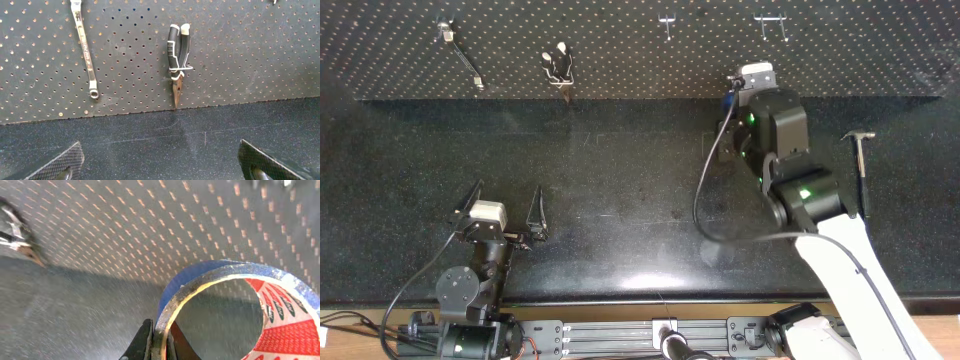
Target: Place Tools Onto Pegboard
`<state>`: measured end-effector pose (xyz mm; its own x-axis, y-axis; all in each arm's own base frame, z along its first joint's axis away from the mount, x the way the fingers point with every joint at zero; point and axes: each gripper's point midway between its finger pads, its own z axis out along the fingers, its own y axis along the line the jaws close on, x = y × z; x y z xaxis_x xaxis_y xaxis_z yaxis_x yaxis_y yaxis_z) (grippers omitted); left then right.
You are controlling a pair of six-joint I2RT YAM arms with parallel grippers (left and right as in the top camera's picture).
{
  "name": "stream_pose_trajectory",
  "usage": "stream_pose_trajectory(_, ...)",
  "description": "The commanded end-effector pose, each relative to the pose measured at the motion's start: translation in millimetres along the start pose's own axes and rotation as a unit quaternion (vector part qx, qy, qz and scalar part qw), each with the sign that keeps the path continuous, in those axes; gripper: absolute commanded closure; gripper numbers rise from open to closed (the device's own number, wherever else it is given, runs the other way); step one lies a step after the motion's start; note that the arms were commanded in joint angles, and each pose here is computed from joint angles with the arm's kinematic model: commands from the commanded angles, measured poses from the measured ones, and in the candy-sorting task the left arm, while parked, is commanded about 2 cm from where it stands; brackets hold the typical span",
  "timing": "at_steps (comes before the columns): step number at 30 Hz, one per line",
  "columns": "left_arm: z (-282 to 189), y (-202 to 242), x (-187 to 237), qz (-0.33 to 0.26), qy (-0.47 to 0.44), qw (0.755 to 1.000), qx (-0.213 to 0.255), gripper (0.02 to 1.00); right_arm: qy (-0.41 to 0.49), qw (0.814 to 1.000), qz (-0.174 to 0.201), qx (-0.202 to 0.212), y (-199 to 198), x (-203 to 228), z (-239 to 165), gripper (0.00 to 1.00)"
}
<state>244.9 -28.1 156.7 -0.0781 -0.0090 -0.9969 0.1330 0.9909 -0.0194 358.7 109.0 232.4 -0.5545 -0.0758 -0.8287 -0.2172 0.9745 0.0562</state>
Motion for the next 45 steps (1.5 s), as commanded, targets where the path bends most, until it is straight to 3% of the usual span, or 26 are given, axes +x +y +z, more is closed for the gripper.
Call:
stream_pose_trajectory(1,0,1,1,-0.006,0.0,1.0,-0.004,0.023,-0.081,0.994,-0.072,-0.032,32,-39,-17,0.928)
stream_pose_trajectory(11,0,1,1,-0.006,0.0,1.0,-0.004,0.023,-0.177,0.966,-0.169,-0.088,92,-73,-38,0.93)
stream_pose_trajectory(15,0,1,1,-0.006,0.0,1.0,-0.004,0.023,-0.186,0.962,-0.177,-0.097,101,-75,-38,0.928)
stream_pose_trajectory(25,0,1,1,-0.006,0.0,1.0,-0.004,0.023,-0.188,0.95,-0.232,-0.085,116,-70,25,0.925)
stream_pose_trajectory(31,0,1,1,-0.006,0.0,1.0,-0.004,0.023,-0.164,0.955,-0.24,-0.056,110,-55,59,0.93)
stream_pose_trajectory(35,0,1,1,-0.006,0.0,1.0,-0.004,0.023,-0.164,0.947,-0.273,-0.037,109,-51,76,0.928)
stream_pose_trajectory(40,0,1,1,-0.006,0.0,1.0,-0.003,0.023,-0.156,0.951,-0.264,0.028,89,-51,89,0.925)
stream_pose_trajectory(45,0,1,1,-0.006,0.0,1.0,-0.004,0.023,-0.149,0.952,-0.26,0.054,78,-50,92,0.928)
